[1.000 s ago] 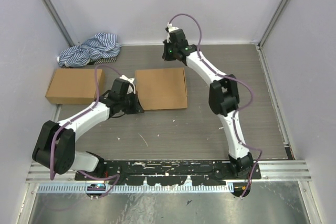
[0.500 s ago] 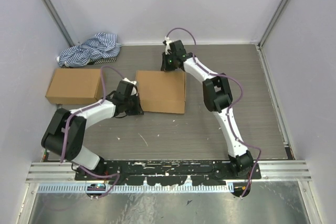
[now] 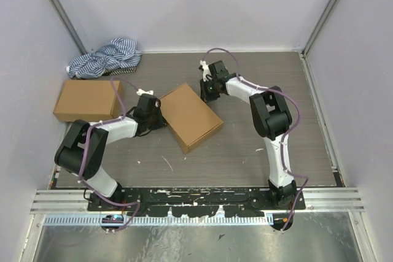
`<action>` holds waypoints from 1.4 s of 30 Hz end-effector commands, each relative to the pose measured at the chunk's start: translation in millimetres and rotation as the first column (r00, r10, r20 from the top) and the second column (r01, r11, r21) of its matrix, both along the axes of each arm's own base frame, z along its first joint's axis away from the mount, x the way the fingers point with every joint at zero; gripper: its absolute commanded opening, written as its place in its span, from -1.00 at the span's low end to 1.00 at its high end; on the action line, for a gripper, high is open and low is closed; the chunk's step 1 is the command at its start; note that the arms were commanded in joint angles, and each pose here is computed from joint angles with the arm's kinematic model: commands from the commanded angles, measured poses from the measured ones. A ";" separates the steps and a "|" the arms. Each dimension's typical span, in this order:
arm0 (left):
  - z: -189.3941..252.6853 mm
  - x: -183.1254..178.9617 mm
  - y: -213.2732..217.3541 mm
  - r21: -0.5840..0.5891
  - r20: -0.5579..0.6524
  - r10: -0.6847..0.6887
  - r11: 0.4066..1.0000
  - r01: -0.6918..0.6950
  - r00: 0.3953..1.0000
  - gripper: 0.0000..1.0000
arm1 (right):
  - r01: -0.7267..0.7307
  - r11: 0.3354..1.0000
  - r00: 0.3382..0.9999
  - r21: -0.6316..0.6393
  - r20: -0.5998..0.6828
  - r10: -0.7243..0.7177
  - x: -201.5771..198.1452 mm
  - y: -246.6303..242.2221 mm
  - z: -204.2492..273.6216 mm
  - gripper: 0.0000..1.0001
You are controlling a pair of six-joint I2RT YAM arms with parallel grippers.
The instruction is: Fold the paper box
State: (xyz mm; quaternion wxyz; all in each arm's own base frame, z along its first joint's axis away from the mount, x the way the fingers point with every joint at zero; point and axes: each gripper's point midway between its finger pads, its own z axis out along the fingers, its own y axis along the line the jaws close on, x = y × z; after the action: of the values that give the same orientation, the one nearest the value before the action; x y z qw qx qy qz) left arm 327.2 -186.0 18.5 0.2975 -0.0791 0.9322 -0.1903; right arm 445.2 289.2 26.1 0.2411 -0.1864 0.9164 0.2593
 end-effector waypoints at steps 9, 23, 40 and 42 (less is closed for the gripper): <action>44.9 -34.1 1.5 -0.002 0.029 -0.038 0.999 0.038 0.999 -0.77 | 0.154 0.988 0.986 -0.012 -0.070 -0.154 -48.5 11.6 20.5 -0.84; 50.9 -156.4 14.6 -0.132 -0.153 -0.074 0.990 0.054 0.985 -0.60 | 0.426 0.880 0.900 -0.208 0.002 -0.435 -77.9 -99.1 5.9 -0.86; 36.5 -99.8 -82.1 -0.124 -0.073 -0.194 0.975 0.184 0.978 -0.68 | 0.134 0.986 0.991 -0.101 0.006 -0.134 -115.7 3.0 32.5 -0.86; 39.6 -89.3 -82.5 -0.101 -0.050 -0.172 0.981 0.166 0.984 -0.68 | 0.156 0.980 0.988 -0.126 0.025 -0.154 -106.7 0.7 33.1 -0.86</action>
State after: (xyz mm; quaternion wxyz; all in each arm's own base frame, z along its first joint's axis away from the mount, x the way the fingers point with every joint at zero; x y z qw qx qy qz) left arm 174.1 -222.8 16.2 0.1346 -0.0223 0.9717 -0.1930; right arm 333.8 250.2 38.9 0.2462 -0.1107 0.9540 0.1307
